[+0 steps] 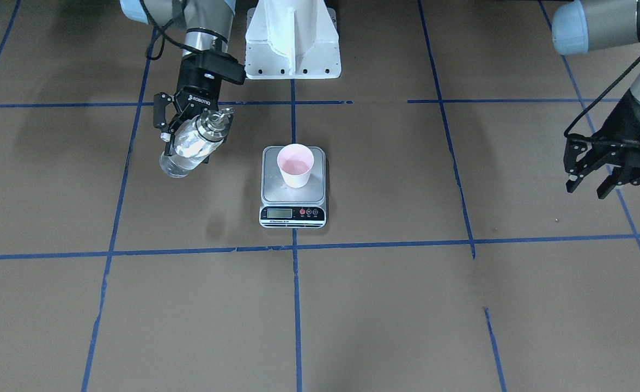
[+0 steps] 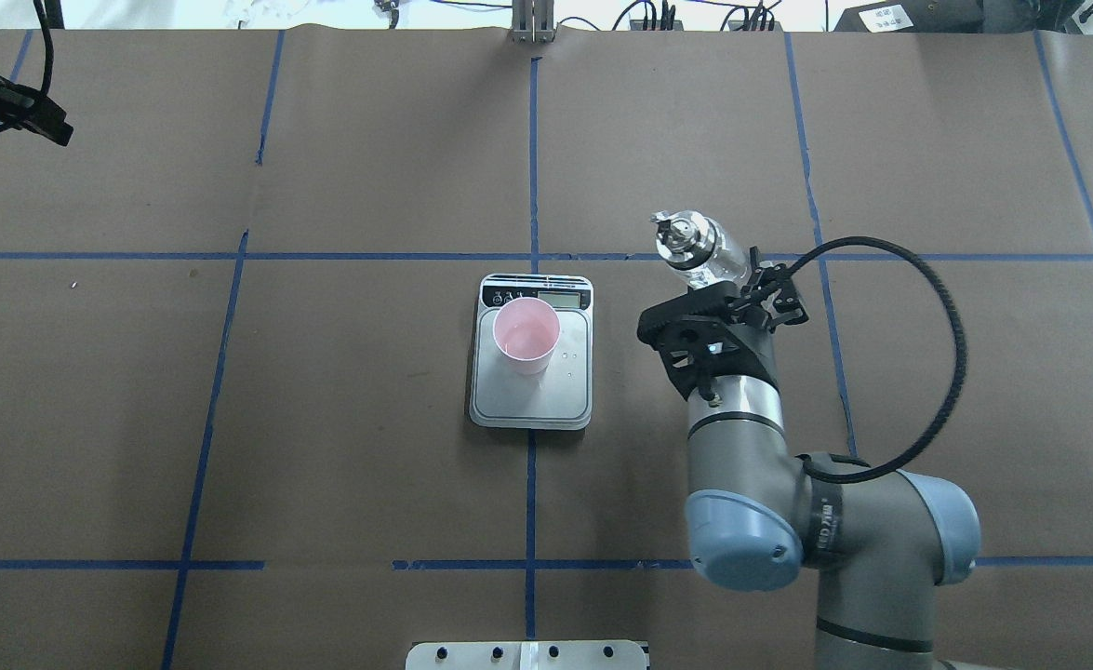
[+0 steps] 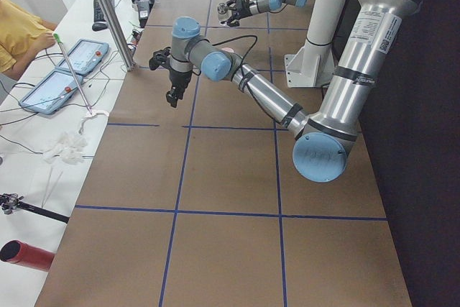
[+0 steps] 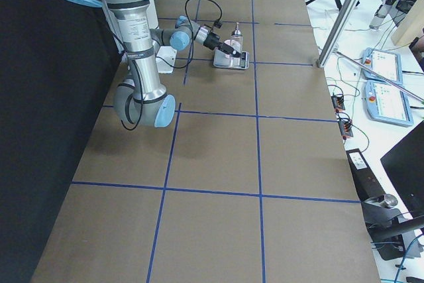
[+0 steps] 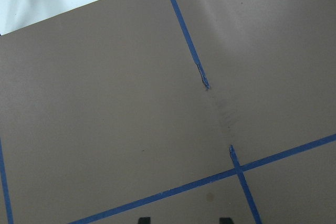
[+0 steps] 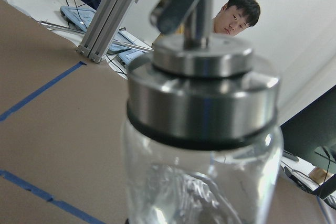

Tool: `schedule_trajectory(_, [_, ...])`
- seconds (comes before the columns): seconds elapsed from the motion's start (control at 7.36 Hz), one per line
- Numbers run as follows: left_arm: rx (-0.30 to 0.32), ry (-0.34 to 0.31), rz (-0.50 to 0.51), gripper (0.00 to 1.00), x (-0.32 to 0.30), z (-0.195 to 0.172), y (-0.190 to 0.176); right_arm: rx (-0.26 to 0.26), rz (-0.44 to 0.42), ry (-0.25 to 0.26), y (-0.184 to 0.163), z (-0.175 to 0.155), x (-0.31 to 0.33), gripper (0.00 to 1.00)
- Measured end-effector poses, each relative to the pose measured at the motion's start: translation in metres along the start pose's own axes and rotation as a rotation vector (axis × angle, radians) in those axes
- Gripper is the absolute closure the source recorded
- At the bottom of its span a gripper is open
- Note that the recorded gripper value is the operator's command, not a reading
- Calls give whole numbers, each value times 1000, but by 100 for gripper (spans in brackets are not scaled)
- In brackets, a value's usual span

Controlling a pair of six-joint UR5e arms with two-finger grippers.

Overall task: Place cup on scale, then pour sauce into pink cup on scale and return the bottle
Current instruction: 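Turn the bottle upright and carry it back with the right gripper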

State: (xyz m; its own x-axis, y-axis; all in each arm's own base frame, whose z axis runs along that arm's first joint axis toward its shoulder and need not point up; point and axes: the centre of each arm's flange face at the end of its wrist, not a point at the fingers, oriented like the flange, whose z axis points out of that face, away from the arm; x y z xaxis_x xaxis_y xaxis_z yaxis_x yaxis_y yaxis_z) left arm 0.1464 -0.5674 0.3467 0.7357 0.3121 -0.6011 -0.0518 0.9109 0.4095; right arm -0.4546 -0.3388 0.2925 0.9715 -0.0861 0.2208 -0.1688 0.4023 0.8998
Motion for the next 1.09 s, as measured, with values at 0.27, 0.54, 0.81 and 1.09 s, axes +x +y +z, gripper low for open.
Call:
schedule_trajectory(0.27, [-2, -2, -1, 46, -1, 1, 0, 31, 199, -52, 27, 8, 36, 100])
schedule_trajectory(0.54, [1, -1, -1, 46, 0, 0, 0, 28, 376, -96, 52, 15, 59, 100])
schedule_trajectory(0.81, [6, 1, -3, 46, 2, -3, 0, -1, 451, -100, 79, 24, 69, 100])
schedule_trajectory(1.09, [11, 2, -4, 46, 2, -6, 0, -24, 444, -82, 102, 34, 74, 100])
